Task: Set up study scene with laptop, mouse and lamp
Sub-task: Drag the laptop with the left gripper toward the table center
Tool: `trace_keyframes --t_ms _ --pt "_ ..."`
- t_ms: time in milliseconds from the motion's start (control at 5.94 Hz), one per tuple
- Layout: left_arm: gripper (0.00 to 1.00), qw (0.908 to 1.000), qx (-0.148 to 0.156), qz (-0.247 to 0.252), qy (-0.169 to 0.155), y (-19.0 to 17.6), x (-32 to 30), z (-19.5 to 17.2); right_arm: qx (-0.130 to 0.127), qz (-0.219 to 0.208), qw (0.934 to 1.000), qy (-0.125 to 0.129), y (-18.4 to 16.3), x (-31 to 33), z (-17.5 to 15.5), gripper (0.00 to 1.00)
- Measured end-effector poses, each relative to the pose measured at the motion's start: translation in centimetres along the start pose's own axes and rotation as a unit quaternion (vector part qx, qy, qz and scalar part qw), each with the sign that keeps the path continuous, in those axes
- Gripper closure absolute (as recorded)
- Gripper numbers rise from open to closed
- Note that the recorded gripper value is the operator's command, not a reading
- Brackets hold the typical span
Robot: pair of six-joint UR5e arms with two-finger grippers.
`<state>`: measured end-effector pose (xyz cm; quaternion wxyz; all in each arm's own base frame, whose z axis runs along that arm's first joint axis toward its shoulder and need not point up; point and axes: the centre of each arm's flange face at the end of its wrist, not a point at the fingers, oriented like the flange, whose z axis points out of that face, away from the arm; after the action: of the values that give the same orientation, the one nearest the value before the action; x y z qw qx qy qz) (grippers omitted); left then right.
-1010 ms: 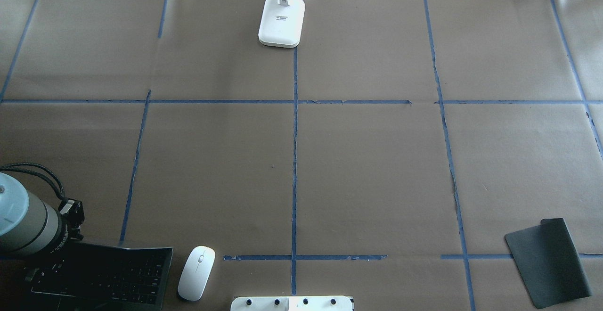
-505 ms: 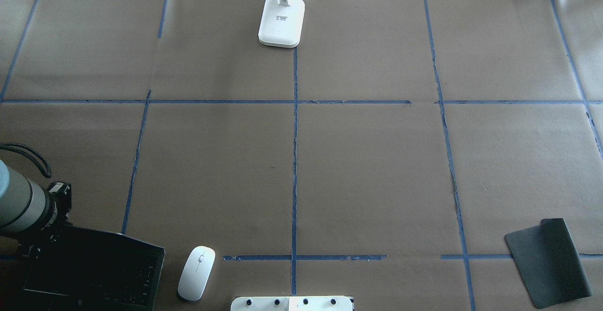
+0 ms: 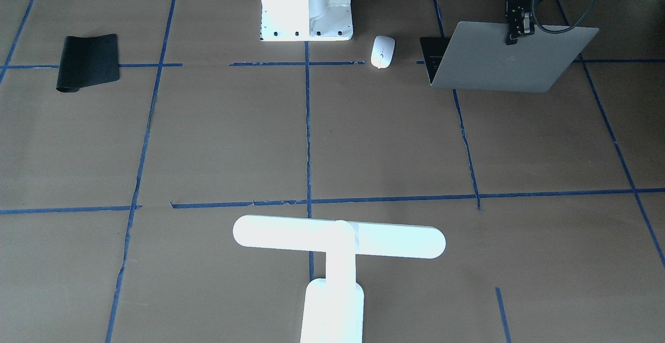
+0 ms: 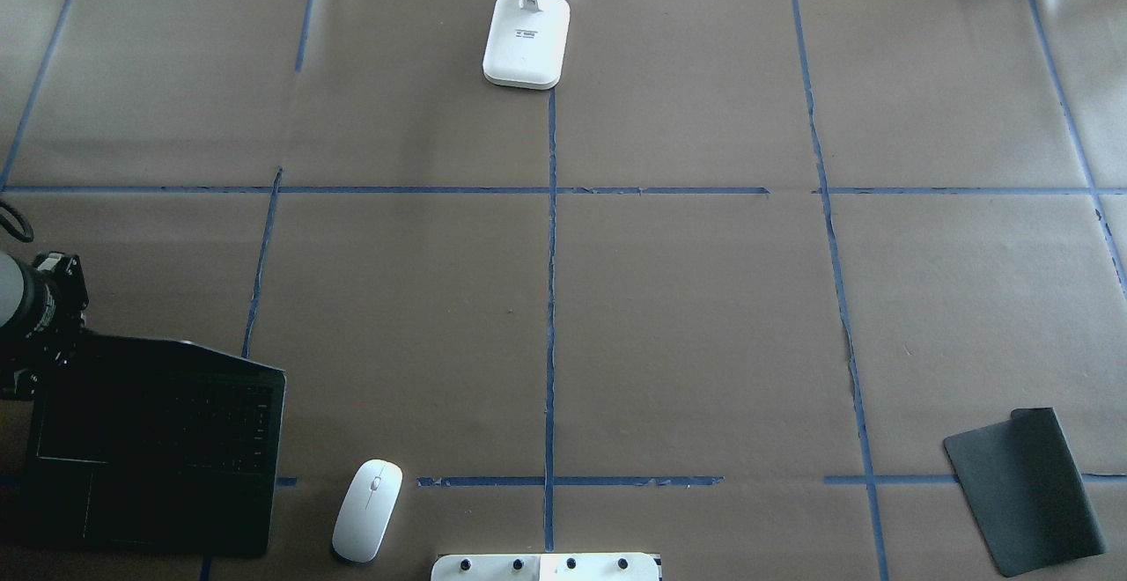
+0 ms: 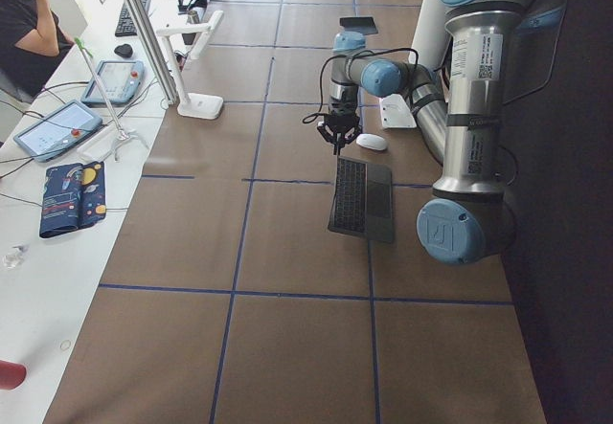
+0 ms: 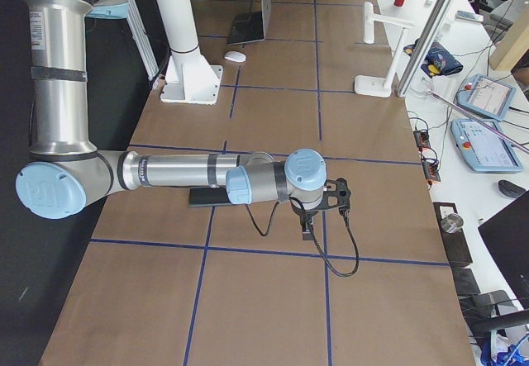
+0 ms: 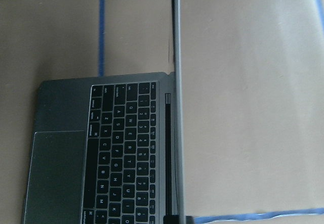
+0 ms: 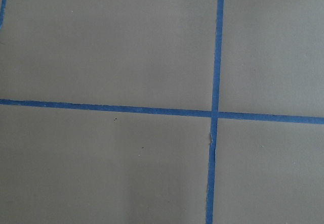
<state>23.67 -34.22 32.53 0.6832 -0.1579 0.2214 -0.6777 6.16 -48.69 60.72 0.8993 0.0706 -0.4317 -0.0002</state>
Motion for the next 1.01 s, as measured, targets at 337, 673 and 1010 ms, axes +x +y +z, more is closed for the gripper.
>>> trace_keyframes --t_ms 337,673,1010 --pt "1.0 0.9991 0.001 -0.025 0.033 1.6 7.8 -0.4 -0.001 0.001 1.0 0.0 0.0 0.1 0.1 0.0" --pt "1.0 0.998 0.0 -0.038 0.05 5.2 14.8 -2.0 -0.001 0.001 1.0 0.0 0.1 0.1 0.0 0.0" --pt "1.0 0.9976 -0.007 -0.04 0.056 10.3 19.8 -3.3 0.001 -0.001 1.0 0.0 0.0 -0.1 -0.1 0.0"
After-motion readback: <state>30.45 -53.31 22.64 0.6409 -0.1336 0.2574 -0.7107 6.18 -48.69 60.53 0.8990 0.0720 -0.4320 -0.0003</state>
